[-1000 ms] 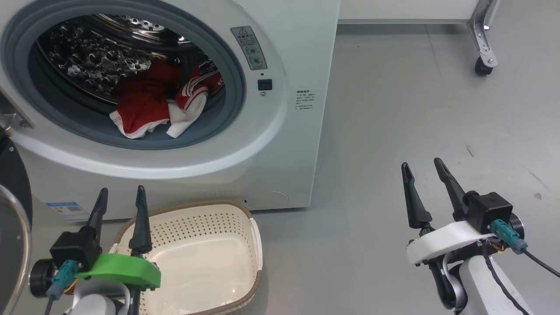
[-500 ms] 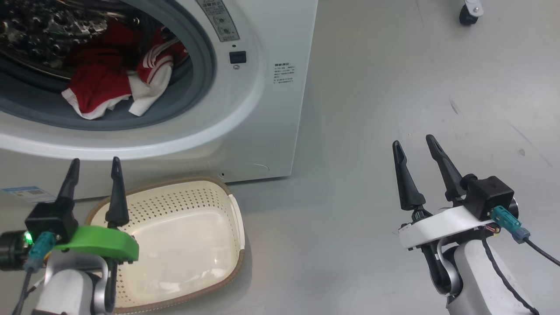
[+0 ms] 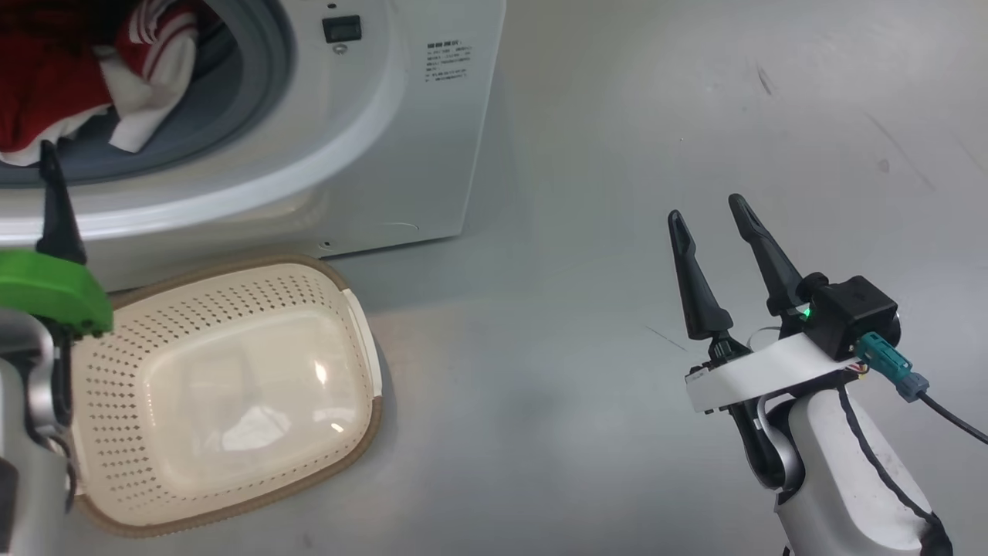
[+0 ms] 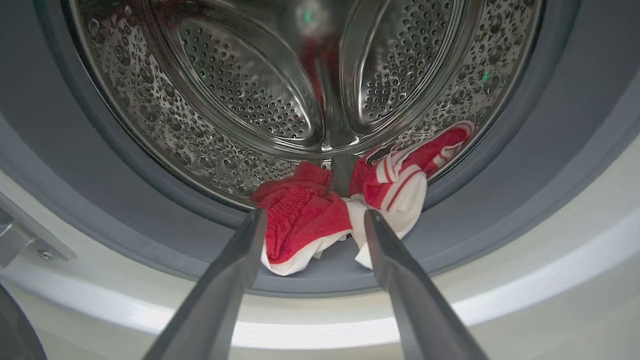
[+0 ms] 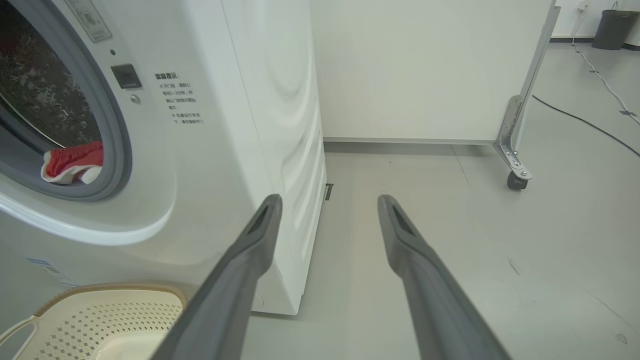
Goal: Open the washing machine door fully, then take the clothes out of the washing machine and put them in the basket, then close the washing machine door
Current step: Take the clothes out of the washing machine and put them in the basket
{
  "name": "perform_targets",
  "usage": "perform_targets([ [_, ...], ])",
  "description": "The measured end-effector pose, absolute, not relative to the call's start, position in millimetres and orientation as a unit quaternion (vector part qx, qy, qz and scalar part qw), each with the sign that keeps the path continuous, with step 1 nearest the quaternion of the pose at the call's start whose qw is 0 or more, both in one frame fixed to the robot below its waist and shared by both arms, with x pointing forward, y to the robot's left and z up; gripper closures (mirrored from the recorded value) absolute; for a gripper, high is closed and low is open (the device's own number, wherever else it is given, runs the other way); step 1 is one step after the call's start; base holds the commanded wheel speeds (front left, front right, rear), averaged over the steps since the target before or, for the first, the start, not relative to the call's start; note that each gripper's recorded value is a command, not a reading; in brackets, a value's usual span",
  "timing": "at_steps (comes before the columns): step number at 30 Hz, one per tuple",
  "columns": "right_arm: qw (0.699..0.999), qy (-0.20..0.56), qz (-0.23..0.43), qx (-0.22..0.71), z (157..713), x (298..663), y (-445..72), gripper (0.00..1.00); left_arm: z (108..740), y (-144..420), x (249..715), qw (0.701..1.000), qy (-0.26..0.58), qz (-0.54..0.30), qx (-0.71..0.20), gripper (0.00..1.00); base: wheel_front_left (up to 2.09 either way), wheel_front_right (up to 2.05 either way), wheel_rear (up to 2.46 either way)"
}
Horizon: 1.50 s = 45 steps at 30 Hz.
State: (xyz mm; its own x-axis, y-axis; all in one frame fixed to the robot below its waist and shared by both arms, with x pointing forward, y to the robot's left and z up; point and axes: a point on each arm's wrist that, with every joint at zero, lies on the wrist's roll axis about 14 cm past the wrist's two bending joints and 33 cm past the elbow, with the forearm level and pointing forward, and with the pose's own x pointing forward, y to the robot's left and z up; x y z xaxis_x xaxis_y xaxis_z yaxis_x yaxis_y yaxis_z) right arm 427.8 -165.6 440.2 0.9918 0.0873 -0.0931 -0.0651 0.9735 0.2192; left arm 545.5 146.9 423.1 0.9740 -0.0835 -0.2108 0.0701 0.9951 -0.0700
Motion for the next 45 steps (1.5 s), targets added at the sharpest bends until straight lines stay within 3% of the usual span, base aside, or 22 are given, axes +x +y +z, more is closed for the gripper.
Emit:
perform_targets([
  [16,0.991,0.101,0.005,0.089,401.5,432.5,-189.5,0.00,367.2,140.0,630.5,0.977,0.192,-0.054,0.077,0.00,0.00,0.00,0.00],
  [26,0.991,0.109,-0.008,0.083,394.0,436.3,-199.2,0.00,322.9,140.1,643.1,0.949,0.273,-0.056,0.150,0.00,0.00,0.00,0.00],
  [45,0.990,0.113,0.002,0.084,389.4,441.4,-193.0,0.00,308.0,150.9,660.2,0.921,0.335,-0.033,0.197,0.00,0.00,0.00,0.00],
])
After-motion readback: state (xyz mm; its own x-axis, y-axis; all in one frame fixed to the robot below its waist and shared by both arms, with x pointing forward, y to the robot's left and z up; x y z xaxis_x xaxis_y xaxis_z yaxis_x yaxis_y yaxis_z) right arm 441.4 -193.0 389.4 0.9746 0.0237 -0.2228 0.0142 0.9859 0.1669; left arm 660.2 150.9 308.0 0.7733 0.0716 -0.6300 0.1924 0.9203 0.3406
